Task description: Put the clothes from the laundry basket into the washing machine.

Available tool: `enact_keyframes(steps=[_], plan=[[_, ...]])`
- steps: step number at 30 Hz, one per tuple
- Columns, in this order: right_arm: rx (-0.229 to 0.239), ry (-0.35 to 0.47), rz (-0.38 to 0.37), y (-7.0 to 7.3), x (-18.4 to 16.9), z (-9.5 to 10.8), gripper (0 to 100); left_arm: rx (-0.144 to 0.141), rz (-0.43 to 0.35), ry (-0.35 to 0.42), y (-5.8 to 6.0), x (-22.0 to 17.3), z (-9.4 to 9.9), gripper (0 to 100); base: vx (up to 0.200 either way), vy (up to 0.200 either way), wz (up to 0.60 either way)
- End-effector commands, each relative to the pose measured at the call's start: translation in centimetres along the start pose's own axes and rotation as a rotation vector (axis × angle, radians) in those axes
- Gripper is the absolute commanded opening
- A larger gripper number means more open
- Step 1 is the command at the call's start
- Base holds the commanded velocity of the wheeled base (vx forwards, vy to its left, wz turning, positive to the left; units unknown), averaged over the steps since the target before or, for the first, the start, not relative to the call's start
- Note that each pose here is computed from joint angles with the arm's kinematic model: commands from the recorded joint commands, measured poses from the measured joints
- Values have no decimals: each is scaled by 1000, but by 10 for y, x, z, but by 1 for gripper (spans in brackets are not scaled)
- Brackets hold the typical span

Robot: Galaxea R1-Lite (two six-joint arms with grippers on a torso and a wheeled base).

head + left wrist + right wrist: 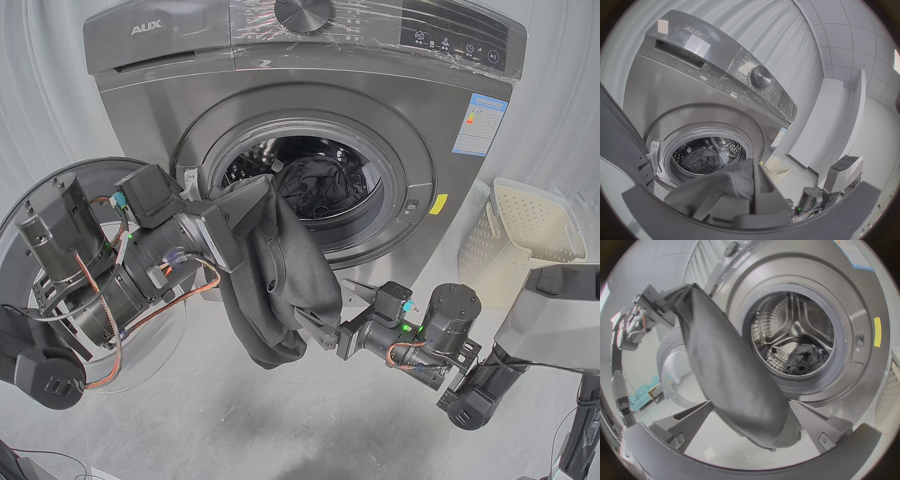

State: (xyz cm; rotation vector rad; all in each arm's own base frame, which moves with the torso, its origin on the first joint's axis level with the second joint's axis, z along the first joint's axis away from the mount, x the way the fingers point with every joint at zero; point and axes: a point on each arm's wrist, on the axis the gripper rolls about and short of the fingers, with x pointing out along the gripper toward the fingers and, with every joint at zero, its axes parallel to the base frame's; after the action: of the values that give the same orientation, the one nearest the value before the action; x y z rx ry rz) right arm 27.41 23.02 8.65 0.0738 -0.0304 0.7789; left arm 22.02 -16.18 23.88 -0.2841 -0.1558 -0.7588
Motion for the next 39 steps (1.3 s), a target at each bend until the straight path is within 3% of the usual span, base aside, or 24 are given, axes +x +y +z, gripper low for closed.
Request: enact_keyframes(steps=[1,13,19,25,35,39], plan=[[-5,-48,50,23,-11,23,100,-1,-1,1,0,1,0,0,0,0,0],[-13,-61,40,19,2,18,100,-1,-3,0,0,1,0,0,0,0,0],[-23,-28,44,19,14,-1,100,0,-2,-5,-1,1,1,0,0,0,0],[-33,-53,34,14,28,-5,100,-1,-2,-4,-1,0,1,0,0,0,0],[-38,-97,-9,-2,33,5,100,0,2,-16,-3,-5,5,0,0,0,0],[-46,-126,-49,-15,18,26,100,1,3,-16,-2,-5,6,0,0,0,0]])
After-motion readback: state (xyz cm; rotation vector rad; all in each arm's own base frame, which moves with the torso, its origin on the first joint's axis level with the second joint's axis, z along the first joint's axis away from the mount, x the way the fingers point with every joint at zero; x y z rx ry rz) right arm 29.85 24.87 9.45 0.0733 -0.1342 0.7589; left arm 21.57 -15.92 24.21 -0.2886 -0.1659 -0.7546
